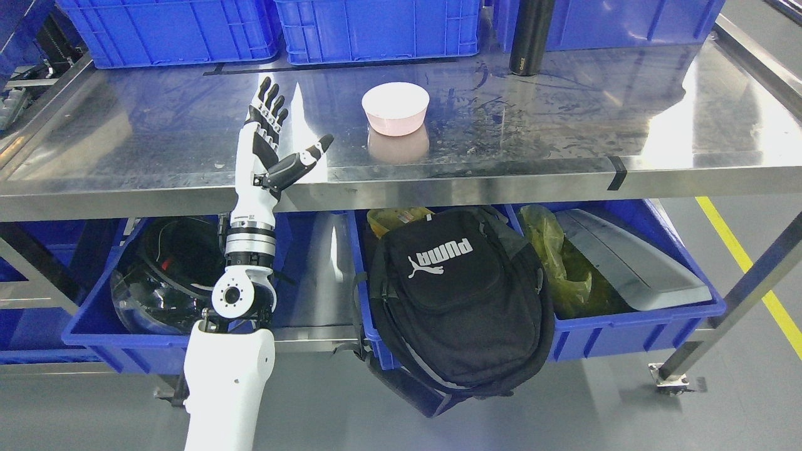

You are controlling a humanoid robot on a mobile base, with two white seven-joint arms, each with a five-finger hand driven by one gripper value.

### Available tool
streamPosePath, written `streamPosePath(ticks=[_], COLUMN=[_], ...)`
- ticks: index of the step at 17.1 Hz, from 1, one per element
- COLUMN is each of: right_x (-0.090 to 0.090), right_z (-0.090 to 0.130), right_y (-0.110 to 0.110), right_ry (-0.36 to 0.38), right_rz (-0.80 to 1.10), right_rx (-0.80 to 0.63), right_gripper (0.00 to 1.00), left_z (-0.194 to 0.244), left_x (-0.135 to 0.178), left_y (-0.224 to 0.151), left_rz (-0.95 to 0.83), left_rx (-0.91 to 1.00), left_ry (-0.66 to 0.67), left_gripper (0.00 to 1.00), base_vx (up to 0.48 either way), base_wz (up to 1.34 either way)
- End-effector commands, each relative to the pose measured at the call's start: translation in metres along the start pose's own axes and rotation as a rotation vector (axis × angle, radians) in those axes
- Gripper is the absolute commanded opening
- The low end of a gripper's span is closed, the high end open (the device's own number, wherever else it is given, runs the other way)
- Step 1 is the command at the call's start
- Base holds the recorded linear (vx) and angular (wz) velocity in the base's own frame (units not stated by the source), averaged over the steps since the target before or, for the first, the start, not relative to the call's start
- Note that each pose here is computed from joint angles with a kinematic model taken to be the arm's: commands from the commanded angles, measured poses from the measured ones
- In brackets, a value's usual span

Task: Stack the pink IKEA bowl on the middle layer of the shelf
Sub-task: 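Reach the left hand toward the pink bowl on the steel shelf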

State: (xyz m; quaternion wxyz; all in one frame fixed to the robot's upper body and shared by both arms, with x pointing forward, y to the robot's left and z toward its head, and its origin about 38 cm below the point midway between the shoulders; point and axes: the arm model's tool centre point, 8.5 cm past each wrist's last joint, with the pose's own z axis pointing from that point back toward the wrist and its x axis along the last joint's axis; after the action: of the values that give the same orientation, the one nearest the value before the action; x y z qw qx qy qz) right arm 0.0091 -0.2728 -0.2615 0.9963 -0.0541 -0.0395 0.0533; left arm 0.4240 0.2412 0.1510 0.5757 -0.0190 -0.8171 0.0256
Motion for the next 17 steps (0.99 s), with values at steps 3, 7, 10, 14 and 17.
streamPosePath(ticks=[3, 7, 10, 14, 17], right_x=[-0.01, -0.01, -0.01, -0.01, -0.01], right_z=[0.0, 0.0, 0.0, 0.0, 0.0], right_y=[-0.01, -0.01, -0.01, -0.01, -0.01], right_ry=[0.007, 0.007, 0.007, 0.007, 0.007], right_rz=[0.002, 0.002, 0.002, 0.002, 0.002], right_rx=[-0.016, -0.016, -0.016, -0.016, -0.016], right_gripper=[1.0, 1.0, 1.0, 1.0, 1.0], left_z=[0.002, -0.006, -0.029, -0.073, -0.111], left_x=[-0.003, 0.007, 0.035, 0.075, 0.102], left_y=[0.002, -0.005, 0.008, -0.037, -0.067], left_rz=[-0.014, -0.033, -0.348, -0.982, -1.255], left_rx=[-0.041, -0.121, -0.25, -0.714, -0.829], left_ry=[-0.042, -0.075, -0.131, -0.165, 0.031], left_gripper=[1.0, 1.0, 1.0, 1.0, 1.0], base_vx=[0.093, 0.107, 0.078, 0.018, -0.007], base_wz=[0.03, 0.07, 0.02, 0.0, 0.02])
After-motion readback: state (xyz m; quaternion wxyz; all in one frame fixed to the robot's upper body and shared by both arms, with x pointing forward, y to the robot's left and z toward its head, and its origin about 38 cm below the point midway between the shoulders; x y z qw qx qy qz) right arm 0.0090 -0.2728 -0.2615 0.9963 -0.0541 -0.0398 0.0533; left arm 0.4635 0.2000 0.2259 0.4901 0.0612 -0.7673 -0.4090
